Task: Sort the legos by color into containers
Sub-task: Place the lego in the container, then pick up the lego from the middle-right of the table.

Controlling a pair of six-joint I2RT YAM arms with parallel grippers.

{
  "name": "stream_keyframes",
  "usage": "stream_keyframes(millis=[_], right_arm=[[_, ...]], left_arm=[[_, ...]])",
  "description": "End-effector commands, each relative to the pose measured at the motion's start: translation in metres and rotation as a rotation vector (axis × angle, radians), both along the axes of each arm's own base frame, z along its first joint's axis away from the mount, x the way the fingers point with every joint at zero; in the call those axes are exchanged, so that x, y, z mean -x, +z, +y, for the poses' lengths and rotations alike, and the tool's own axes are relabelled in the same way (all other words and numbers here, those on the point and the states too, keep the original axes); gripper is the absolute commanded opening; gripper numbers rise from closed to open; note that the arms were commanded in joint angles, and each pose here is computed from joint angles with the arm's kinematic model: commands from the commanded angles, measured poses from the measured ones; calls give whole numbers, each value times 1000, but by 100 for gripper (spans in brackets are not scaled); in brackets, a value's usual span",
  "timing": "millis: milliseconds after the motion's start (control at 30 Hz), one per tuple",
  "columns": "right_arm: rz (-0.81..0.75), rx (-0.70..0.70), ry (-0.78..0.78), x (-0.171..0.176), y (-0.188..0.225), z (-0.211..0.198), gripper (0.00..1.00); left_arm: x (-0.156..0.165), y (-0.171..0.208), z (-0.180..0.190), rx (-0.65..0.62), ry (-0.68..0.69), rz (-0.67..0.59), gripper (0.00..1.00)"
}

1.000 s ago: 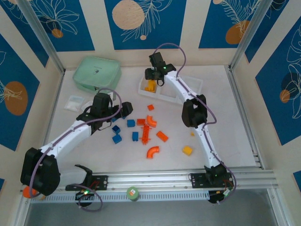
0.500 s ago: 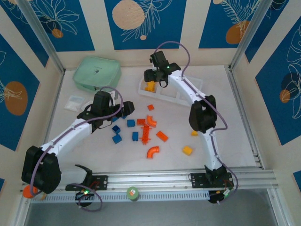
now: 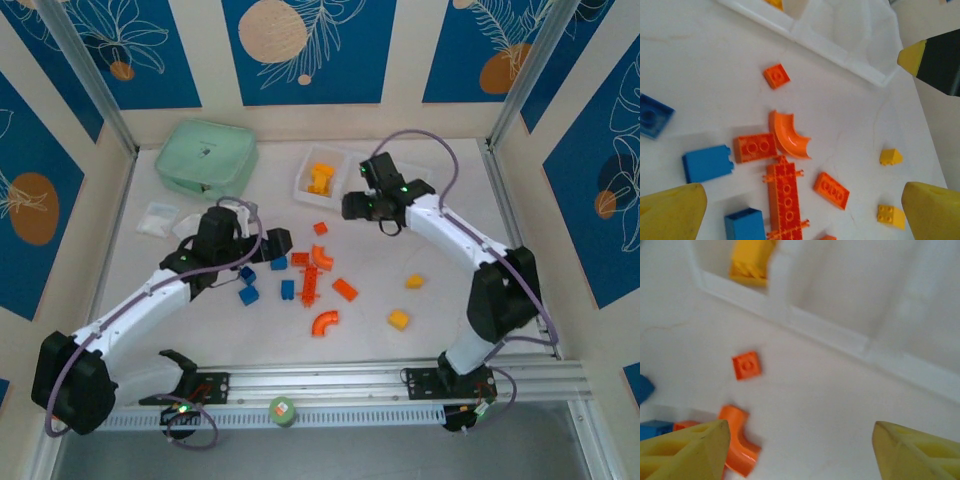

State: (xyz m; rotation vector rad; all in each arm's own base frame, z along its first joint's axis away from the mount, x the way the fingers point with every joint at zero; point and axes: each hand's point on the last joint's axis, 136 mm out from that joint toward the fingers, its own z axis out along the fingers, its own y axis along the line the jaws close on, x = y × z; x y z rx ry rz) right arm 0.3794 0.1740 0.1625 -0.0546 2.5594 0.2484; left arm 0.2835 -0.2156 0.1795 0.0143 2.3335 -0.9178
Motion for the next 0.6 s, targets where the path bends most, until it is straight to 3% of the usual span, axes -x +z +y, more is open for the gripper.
stream_keyframes(millis=[0,267,567], right_arm=[[46,-44,-116,28,-5,-37,77],[156,-169,-296,76,-44,-100,81],[240,-199,-383,85,-81,-127,85]], left_arm=[[10,1,-10,27,2,-15,99],[26,-11,-40,48,-37,-6,99],[35,-16,-63,56,-49,-13,99]])
